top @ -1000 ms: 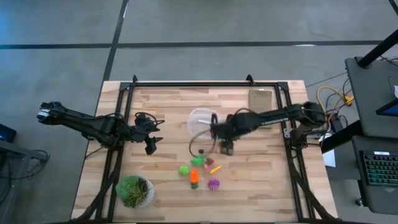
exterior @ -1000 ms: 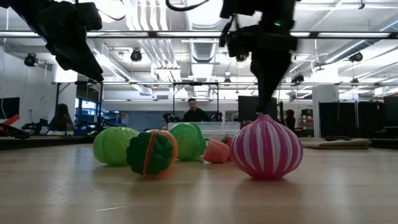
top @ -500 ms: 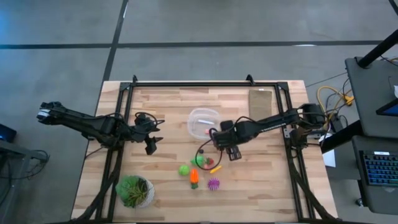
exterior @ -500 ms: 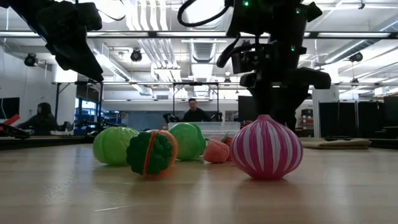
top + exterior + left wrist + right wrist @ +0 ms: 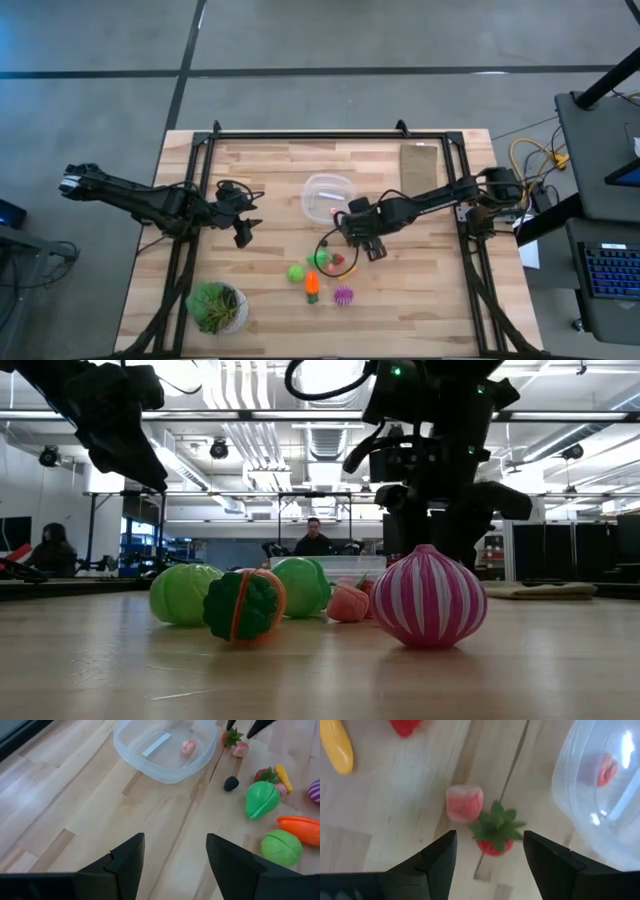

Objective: Pick and placing Produce into tupperware
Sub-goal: Put the top red strawberry into the transparent container

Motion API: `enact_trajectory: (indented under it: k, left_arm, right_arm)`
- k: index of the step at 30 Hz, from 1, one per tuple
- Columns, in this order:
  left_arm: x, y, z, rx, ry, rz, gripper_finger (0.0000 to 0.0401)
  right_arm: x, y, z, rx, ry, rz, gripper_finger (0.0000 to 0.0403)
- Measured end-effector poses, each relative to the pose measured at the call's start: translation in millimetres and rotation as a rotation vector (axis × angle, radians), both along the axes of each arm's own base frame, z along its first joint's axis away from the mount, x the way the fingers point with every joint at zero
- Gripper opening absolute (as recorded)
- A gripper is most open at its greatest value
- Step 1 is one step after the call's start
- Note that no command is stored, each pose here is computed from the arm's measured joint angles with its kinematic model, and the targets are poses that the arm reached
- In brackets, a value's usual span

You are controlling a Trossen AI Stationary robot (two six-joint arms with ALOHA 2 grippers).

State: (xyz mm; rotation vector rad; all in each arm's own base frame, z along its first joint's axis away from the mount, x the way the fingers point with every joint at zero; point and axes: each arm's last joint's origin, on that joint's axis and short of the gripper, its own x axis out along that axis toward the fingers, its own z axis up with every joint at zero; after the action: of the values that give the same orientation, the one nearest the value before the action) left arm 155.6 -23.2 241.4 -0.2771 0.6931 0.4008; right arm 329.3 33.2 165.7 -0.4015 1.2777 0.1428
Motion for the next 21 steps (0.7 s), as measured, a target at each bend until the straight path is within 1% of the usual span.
enact_trajectory:
  k: [9, 16, 21]
  left_arm:
    - [0.0, 0.1, 0.1, 0.000, -0.002, 0.003, 0.0199]
    - [0.1, 0.1, 0.1, -0.001, -0.003, 0.005, 0.0199]
    - [0.1, 0.1, 0.2, -0.014, -0.008, 0.017, 0.0199]
  right_arm:
    - [-5.7, -0.6, -10.3, -0.001, 0.010, 0.001, 0.0221]
    - [-1.4, -0.3, -10.8, 0.003, -0.047, 0.007, 0.0221]
    - [-5.4, -0.7, -15.4, 0.000, -0.027, 0.009, 0.0221]
